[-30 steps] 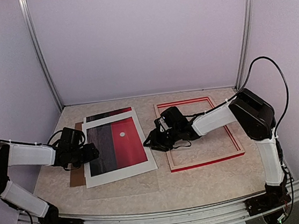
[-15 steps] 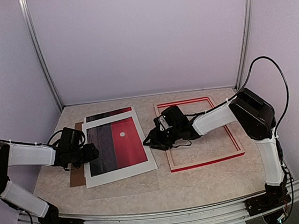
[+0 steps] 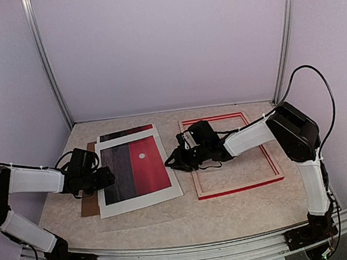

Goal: Put the photo into the frame
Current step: Pick up the glass panel from the mat board.

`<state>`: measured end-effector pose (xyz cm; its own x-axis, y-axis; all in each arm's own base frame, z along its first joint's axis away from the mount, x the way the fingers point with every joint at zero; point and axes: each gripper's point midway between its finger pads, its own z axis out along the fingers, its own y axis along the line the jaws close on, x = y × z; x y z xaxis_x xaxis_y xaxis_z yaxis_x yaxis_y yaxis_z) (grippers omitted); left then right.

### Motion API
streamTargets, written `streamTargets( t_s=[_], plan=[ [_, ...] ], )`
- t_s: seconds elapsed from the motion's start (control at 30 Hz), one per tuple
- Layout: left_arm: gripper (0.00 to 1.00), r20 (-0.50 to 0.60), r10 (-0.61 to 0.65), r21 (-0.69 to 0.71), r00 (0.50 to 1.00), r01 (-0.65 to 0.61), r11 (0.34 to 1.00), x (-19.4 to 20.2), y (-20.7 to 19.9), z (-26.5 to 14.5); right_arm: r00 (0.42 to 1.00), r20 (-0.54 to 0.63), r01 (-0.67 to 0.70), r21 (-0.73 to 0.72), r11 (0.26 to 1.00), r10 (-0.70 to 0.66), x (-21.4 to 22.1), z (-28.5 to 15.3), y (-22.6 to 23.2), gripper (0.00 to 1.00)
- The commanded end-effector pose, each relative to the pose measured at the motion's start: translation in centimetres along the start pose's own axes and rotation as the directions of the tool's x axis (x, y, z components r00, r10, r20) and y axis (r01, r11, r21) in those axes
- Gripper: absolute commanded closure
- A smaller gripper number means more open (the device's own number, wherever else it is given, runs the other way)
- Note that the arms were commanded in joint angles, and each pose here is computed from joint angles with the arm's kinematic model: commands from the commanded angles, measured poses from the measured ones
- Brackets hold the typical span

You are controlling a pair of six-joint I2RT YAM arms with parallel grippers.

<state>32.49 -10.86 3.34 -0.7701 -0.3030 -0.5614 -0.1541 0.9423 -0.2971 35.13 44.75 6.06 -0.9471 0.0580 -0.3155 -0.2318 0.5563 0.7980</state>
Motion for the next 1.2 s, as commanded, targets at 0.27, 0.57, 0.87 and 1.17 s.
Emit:
streamTargets(
  t_s=[0.27,0.57,0.87,1.17],
  plan=[
    [0.21,-0.039,0.019,0.035,0.999,-0.018,0.999,1.1,-0.8,-0.6,0.997,-0.015,0.078,-0.157,0.985,-0.081,-0.5,-0.7,5.6,0.76],
    [0.21,0.022,0.019,0.07,1.0,-0.02,0.997,-0.4,-1.8,-1.9,0.993,-0.069,0.088,-0.138,0.986,-0.099,-0.1,0.5,5.7,0.89],
    [0.17,0.097,0.016,0.084,0.995,-0.024,0.996,-2.4,-2.3,-3.9,0.982,-0.016,0.184,-0.078,0.98,-0.186,-2.2,-2.9,6.6,1.0],
    [0.09,0.269,-0.031,0.31,0.963,-0.056,0.949,-5.9,-6.0,-9.1,0.892,0.073,0.451,-0.214,0.866,-0.446,-3.4,-10.3,12.7,1.0]
  ],
)
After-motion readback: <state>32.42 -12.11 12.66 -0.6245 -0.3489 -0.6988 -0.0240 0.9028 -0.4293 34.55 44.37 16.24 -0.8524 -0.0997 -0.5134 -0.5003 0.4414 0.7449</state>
